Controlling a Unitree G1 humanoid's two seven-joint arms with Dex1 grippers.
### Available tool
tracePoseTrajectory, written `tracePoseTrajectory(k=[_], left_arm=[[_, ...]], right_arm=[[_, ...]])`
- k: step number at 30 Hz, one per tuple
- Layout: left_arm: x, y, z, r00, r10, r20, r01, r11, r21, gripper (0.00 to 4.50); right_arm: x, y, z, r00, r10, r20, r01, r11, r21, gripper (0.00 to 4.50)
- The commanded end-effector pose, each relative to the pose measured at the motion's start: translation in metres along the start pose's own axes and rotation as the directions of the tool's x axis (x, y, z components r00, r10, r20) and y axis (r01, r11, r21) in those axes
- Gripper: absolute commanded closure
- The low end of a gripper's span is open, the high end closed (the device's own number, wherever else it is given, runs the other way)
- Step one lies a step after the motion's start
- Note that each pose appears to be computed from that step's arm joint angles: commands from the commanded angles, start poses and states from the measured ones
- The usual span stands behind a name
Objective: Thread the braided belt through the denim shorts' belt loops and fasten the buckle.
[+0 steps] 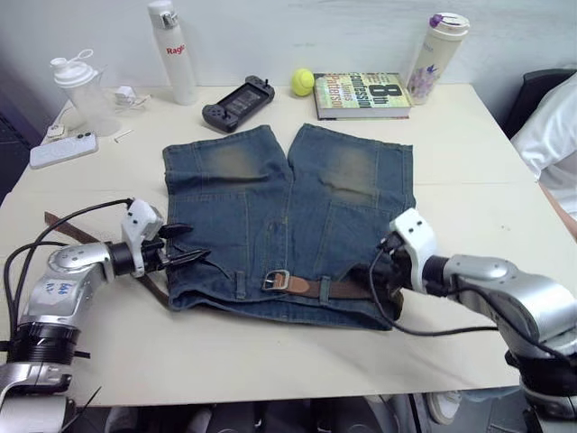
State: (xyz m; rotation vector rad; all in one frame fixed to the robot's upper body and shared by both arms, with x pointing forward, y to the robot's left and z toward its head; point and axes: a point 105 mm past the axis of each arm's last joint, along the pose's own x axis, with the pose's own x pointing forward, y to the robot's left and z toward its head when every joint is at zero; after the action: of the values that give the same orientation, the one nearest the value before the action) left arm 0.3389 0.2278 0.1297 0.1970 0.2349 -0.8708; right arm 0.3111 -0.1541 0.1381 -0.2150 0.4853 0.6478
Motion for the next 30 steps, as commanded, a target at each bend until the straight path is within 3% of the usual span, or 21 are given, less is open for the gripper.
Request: tracePoseTrajectory(k=[1, 3, 7, 13, 16, 19, 24, 27, 30], left_arm=[[0.0, 0.014, 0.017, 1.0, 0.017, 0.02, -0.018, 0.998, 0.053, 0.34], [0.002, 0.021, 0.019, 0.999, 0.031, 0.012, -0.032, 0.997, 0.064, 0.34], [0.014, 0.042, 0.013, 0.994, 0.068, -0.088, -0.06, 0.995, 0.085, 0.34], [0.032, 0.044, -0.005, 0.979, 0.046, -0.2, -0.026, 0.994, 0.105, 0.34], [0.036, 0.04, -0.011, 0.975, 0.017, -0.223, 0.009, 0.994, 0.113, 1.23], [0.036, 0.035, -0.018, 0.966, -0.02, -0.257, 0.058, 0.988, 0.143, 2.31], [0.037, 0.033, -0.022, 0.963, -0.022, -0.27, 0.065, 0.986, 0.152, 4.39], [0.045, 0.035, -0.017, 0.968, 0.004, -0.25, 0.042, 0.984, 0.176, 4.5], [0.057, 0.039, -0.01, 0.972, 0.05, -0.231, -0.001, 0.979, 0.206, 4.5]], right_arm=[[-0.005, -0.006, 0.026, 0.996, 0.036, 0.083, -0.035, 0.999, -0.015, 0.01], [-0.004, -0.01, 0.033, 0.994, 0.043, 0.099, -0.041, 0.999, -0.021, 0.01], [0.02, -0.036, 0.051, 0.995, 0.013, 0.101, -0.008, 0.999, -0.047, 0.01], [0.06, -0.049, 0.013, 0.993, 0.051, -0.105, -0.058, 0.996, -0.064, 0.01], [0.065, -0.047, -0.003, 0.981, 0.085, -0.175, -0.101, 0.991, -0.084, 0.0], [0.068, -0.051, -0.014, 0.975, 0.074, -0.208, -0.095, 0.991, -0.092, 0.7], [0.072, -0.054, -0.02, 0.975, 0.067, -0.212, -0.086, 0.993, -0.084, 2.94], [0.078, -0.068, -0.014, 0.984, -0.016, -0.179, -0.006, 0.993, -0.122, 4.24], [0.085, -0.08, -0.003, 0.988, -0.087, -0.129, 0.066, 0.986, -0.154, 4.41]])
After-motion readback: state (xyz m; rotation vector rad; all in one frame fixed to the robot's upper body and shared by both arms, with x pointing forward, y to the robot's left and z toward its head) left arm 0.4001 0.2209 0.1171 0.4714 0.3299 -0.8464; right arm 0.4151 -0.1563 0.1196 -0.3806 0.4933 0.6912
